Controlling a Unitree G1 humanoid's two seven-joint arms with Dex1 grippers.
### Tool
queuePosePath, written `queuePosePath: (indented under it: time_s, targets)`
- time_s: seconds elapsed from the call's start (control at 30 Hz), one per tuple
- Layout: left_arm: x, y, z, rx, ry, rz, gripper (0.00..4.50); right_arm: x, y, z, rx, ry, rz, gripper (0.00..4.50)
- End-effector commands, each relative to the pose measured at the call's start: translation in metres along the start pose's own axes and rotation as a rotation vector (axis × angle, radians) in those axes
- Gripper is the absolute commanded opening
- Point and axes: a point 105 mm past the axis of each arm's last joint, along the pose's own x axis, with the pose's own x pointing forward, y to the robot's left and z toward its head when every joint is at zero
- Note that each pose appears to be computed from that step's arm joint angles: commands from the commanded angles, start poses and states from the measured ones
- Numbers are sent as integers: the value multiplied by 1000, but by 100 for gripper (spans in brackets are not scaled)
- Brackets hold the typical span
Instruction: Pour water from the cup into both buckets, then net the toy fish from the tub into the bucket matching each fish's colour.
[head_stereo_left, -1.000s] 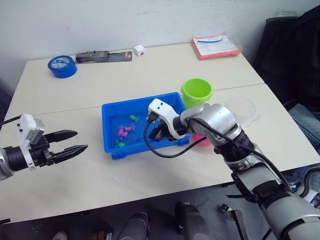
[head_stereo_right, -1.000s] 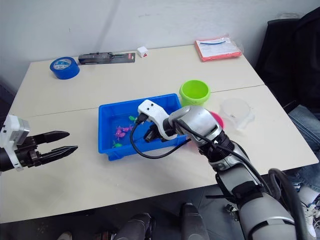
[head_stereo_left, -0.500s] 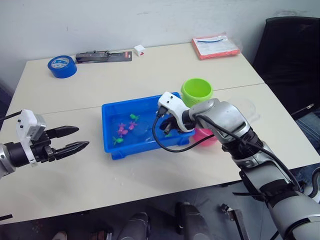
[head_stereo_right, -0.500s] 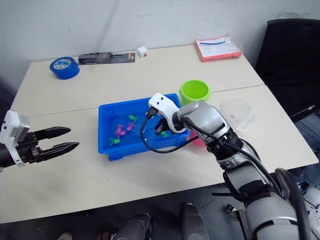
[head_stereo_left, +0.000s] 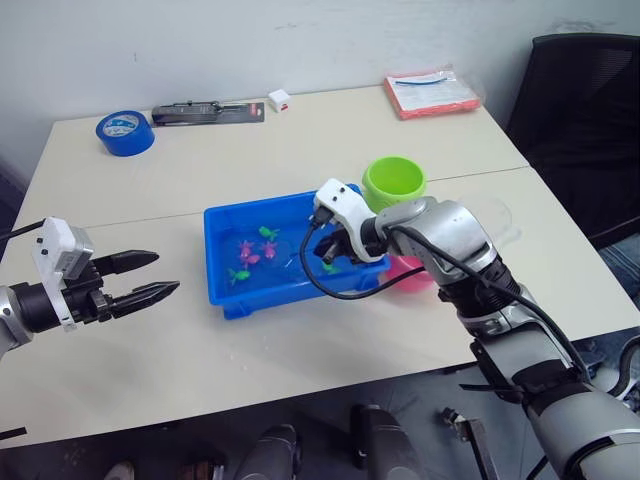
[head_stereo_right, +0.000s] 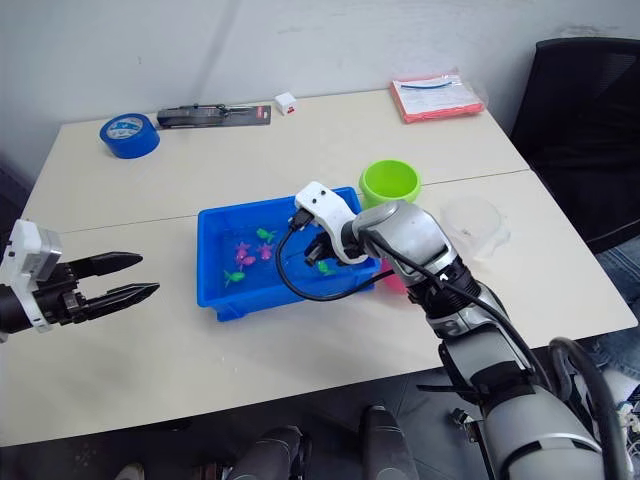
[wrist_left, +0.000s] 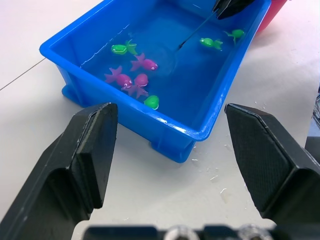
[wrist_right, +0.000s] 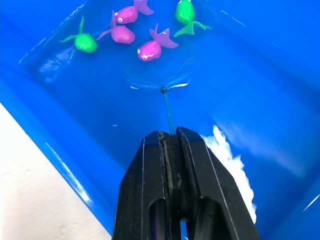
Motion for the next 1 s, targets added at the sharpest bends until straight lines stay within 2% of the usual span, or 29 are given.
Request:
queuePosePath:
  time_s: [0.03,0.37,0.53,0.77,1.0]
  targets:
    - [-1,0,3,14,-12,-1,371,-15,3,17,-41,-67,-7,79]
    - [8,1,4,19,-19,-32,371,-38,2,6,-72,-46,-30,79]
    - [17,-2,10,37,-35,-76,371,-56,0,5,-54,-96,-42,79]
    - [54,-11,26,96,-89,-203,371,-91,0,4,-47,-207,-65,79]
    - [92,-11,43,146,-144,-316,371,-148,-16,-4,-13,-302,-220,79]
